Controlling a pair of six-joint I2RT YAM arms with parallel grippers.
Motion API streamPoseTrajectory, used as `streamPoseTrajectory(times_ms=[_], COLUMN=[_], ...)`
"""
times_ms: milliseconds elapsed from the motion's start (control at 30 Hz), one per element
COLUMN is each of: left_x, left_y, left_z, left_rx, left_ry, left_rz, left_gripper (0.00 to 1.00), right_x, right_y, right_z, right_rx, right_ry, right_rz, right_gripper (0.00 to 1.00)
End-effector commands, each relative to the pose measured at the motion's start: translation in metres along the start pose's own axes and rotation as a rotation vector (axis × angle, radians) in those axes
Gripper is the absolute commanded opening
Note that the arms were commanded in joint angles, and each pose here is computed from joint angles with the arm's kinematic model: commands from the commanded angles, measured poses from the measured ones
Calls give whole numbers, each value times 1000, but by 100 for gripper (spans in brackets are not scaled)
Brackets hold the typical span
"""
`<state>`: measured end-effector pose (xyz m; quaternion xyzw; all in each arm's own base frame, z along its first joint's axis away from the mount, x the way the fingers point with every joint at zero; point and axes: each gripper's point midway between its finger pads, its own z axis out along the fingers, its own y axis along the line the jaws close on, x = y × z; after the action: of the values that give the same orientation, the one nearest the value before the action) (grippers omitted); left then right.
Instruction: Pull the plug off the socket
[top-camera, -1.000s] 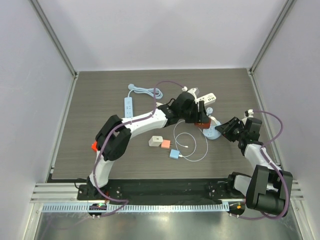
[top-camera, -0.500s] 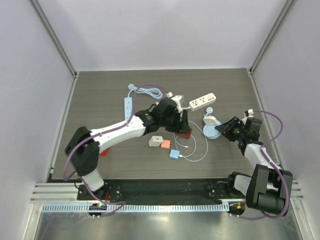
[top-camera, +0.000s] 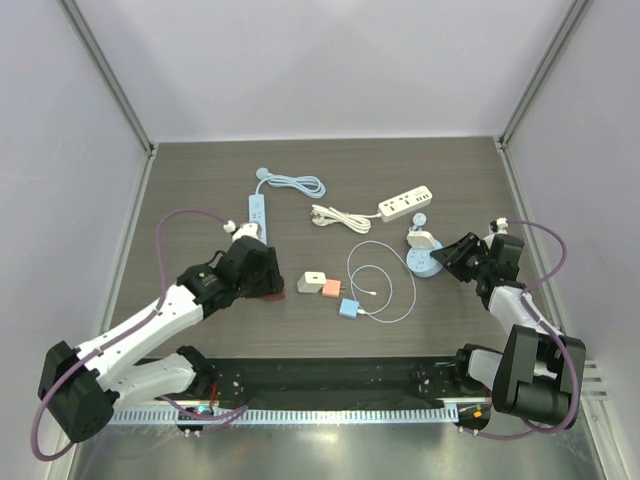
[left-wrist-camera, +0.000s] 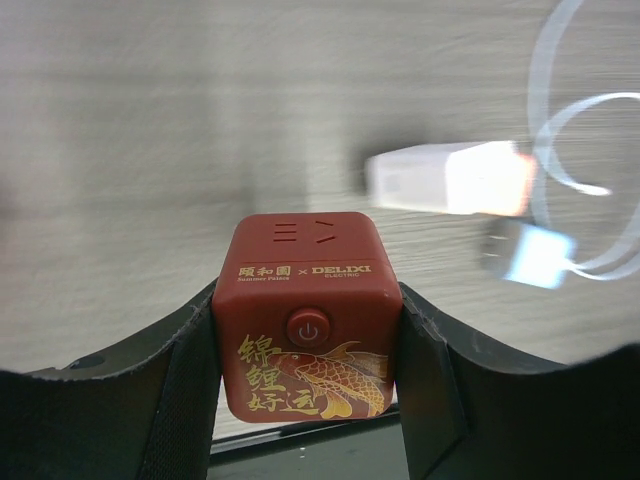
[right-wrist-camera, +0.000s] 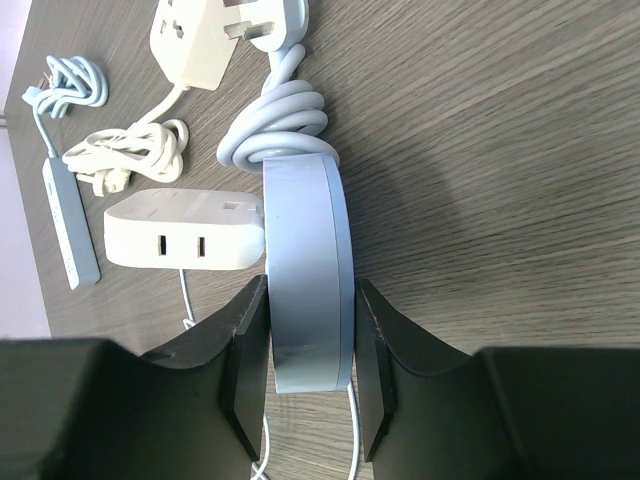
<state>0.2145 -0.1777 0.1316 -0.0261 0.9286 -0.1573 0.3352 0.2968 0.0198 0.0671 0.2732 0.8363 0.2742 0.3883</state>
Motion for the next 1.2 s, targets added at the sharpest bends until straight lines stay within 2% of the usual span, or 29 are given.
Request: streamPoseTrajectory(times_ms=[0, 267, 533, 667, 700, 767, 867, 967, 1167], left_x=[10, 16, 19, 18, 19, 13, 4, -14, -35], left_y=[13, 5, -5, -1, 2, 7, 12, 7, 0], left_z=[15, 34, 57, 58, 57, 52, 40, 28, 8], left_rx=[-39, -14, 1, -26, -43, -71, -95, -72, -68], left_ry=[9, 19, 44, 39, 43, 21, -15, -69, -112], left_rz=[-134, -219, -232, -232, -230, -226, -218, -200, -174], left_gripper=[0, 1, 23, 41, 53, 66, 75, 79, 82], right_x=[10, 12, 15, 17, 17, 17, 17, 17, 18], right_y=[-37, -38, -38, -39, -38, -38, -38, -38, -38], right_z=[1, 2, 3, 4, 3, 3, 3, 4, 3], right_rx=[161, 161, 159, 158, 157, 157, 155, 155, 155], right_ry=[15, 26, 39, 44, 43, 41, 42, 45, 41], right_rz=[12, 20, 28, 32, 32, 32, 32, 37, 34], right_gripper=[1, 1, 1, 1, 1, 1, 1, 1, 1])
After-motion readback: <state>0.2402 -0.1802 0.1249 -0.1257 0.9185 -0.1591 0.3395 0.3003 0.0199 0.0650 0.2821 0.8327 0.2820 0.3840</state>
